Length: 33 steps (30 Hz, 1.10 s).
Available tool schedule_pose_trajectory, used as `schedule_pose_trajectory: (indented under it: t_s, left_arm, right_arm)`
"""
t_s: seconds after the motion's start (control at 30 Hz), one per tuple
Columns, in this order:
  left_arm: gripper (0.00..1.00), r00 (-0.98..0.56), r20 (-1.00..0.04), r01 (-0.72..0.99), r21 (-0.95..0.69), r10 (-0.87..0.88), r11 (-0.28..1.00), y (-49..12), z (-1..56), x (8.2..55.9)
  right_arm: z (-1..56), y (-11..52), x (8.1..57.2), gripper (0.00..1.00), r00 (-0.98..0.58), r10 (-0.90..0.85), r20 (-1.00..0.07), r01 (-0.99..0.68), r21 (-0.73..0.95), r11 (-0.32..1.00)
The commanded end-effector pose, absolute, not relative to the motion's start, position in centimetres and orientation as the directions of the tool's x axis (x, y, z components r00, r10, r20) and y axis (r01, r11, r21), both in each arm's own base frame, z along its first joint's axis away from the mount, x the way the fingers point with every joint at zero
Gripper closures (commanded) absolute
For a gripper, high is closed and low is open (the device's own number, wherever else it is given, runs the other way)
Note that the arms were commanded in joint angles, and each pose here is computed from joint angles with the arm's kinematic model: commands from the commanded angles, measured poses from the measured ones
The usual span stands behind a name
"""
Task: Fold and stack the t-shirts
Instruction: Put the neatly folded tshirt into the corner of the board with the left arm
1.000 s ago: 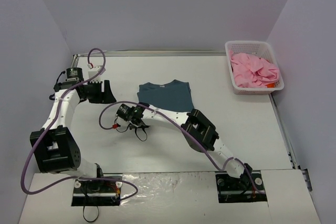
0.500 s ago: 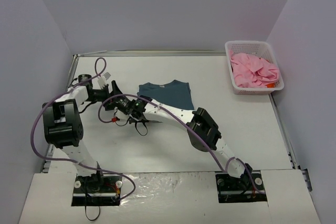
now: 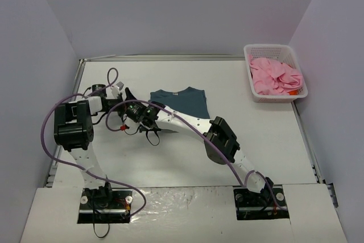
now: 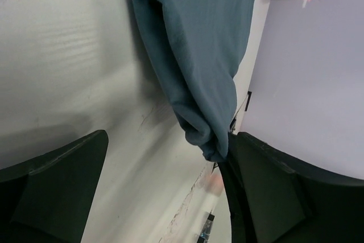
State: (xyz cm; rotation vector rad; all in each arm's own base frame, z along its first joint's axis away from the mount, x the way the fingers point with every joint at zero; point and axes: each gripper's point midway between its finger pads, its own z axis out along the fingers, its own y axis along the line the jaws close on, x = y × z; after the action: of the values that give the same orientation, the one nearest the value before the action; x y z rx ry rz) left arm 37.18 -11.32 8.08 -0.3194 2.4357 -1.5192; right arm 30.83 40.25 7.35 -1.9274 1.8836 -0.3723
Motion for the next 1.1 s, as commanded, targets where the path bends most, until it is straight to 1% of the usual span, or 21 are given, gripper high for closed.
schedule_pose_trajectory:
  t_s: [0.0,0.27,0.37,0.43,0.63,0.73,0.8,0.87,0.9,0.93,0.97,1.0,1.07]
  left_arm:
    - [0.06,-0.943,-0.088,-0.037,-0.932,-0.322,0.361,-12.5,9.0,38.6]
    - [0.06,-0.963,-0.054,-0.052,-0.925,-0.265,0.377,-15.8,7.7,39.2]
    - [0.06,-0.963,-0.053,-0.055,-0.922,-0.264,0.384,-16.2,7.2,39.8]
    - [0.06,-0.971,-0.044,-0.053,-0.920,-0.235,0.388,-17.9,6.8,39.5]
    - [0.06,-0.979,-0.035,-0.050,-0.914,-0.202,0.402,-19.5,6.0,39.2]
    - [0.00,-0.984,-0.021,-0.053,-0.916,-0.180,0.399,-19.9,5.4,39.1]
    - [0.12,-0.985,-0.017,-0.054,-0.915,-0.170,0.400,-19.9,5.0,39.2]
    - [0.19,-0.986,-0.016,-0.052,-0.916,-0.165,0.399,-20.0,4.8,39.3]
    - [0.26,-0.987,-0.012,-0.055,-0.916,-0.163,0.397,-20.0,4.7,39.3]
    - [0.40,-0.987,-0.013,-0.053,-0.916,-0.162,0.397,-20.0,4.6,39.4]
    - [0.49,-0.987,-0.016,-0.050,-0.917,-0.161,0.396,-20.1,4.7,39.4]
    - [0.72,-0.987,-0.018,-0.046,-0.919,-0.157,0.393,-20.1,4.8,39.5]
    - [0.92,-0.988,-0.021,-0.041,-0.921,-0.156,0.387,-20.2,5.2,39.6]
  right_arm:
    - [8.7,39.6,31.0,1.00,0.037,-0.996,-0.077,-0.876,-0.482,0.005]
    - [8.9,39.3,31.0,1.00,0.038,-0.997,-0.070,-0.875,-0.485,0.001]
    - [8.9,39.3,31.0,1.00,0.036,-0.997,-0.070,-0.874,-0.486,0.002]
    - [9.1,39.2,31.1,1.00,0.036,-0.997,-0.070,-0.874,-0.486,0.003]
    - [8.9,39.0,31.3,1.00,0.031,-0.997,-0.065,-0.875,-0.484,0.004]
    - [8.7,39.1,31.1,1.00,0.034,-0.997,-0.063,-0.878,-0.479,0.001]
    - [8.7,39.2,31.0,1.00,0.037,-0.997,-0.067,-0.880,-0.475,0.000]
    - [8.7,39.3,31.0,1.00,0.038,-0.997,-0.067,-0.880,-0.475,-0.002]
    - [8.6,39.1,31.0,1.00,0.036,-0.997,-0.064,-0.882,-0.472,-0.001]
    - [8.6,39.2,31.0,1.00,0.037,-0.997,-0.064,-0.882,-0.472,-0.003]
    - [8.6,39.1,31.0,1.00,0.034,-0.997,-0.064,-0.882,-0.471,0.000]
    - [8.4,39.1,30.9,1.00,0.036,-0.997,-0.061,-0.883,-0.470,-0.003]
    - [8.4,39.1,31.0,1.00,0.034,-0.998,-0.061,-0.882,-0.471,-0.001]
